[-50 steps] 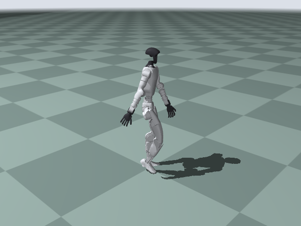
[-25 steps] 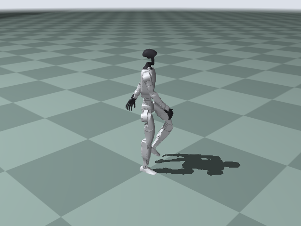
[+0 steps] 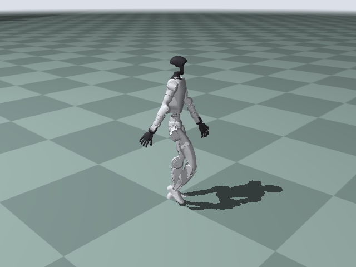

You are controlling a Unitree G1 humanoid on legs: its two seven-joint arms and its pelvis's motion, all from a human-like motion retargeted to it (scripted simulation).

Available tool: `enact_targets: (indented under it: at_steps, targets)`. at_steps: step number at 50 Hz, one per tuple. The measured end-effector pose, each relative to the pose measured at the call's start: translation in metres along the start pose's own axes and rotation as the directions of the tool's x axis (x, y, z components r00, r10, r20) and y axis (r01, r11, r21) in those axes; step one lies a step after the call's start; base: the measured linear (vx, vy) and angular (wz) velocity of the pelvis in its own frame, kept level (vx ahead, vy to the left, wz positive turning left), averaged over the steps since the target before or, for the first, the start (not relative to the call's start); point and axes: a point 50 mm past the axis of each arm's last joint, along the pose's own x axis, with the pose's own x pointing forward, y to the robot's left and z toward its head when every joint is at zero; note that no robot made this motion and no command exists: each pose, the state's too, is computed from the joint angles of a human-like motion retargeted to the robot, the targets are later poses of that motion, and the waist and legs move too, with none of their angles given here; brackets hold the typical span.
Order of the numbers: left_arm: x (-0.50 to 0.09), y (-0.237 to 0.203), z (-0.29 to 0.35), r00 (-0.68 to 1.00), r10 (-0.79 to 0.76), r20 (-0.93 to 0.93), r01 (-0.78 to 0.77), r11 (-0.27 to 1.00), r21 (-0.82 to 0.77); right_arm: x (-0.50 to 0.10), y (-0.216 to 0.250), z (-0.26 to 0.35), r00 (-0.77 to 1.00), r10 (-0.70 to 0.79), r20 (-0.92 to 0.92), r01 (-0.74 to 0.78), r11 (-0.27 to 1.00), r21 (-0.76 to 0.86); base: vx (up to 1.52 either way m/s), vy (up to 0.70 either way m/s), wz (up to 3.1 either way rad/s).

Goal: Upper body actions

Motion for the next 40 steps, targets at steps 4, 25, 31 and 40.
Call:
enact_targets:
  at_steps: [4,25,31,40]
  targets:
    - [-0.001,0.005,0.003,0.995,0.085,0.051,-0.087,0.995,0.047,0.004,0.003,-0.026,0.999,-0.040,-0.016,0.040,0.999,0.008,0.17,-0.05,-0.16]
    - [-0.188,-0.031,-0.280,0.559,-0.019,-0.829,-0.498,0.791,-0.354,-0.190,0.107,0.272,0.485,0.519,0.704,0.153,0.742,-0.652,-0.15,-0.10,-0.39]
    - [-0.236,-0.059,-0.305,0.413,-0.157,-0.897,-0.576,0.718,-0.390,-0.307,0.118,0.316,0.072,0.595,0.800,0.293,0.754,-0.587,-0.15,-0.09,-0.49]
    - [-0.235,-0.075,-0.305,0.425,-0.179,-0.887,-0.645,0.628,-0.435,-0.309,0.137,0.302,0.029,0.688,0.725,0.518,0.610,-0.599,0.06,0.05,0.30]
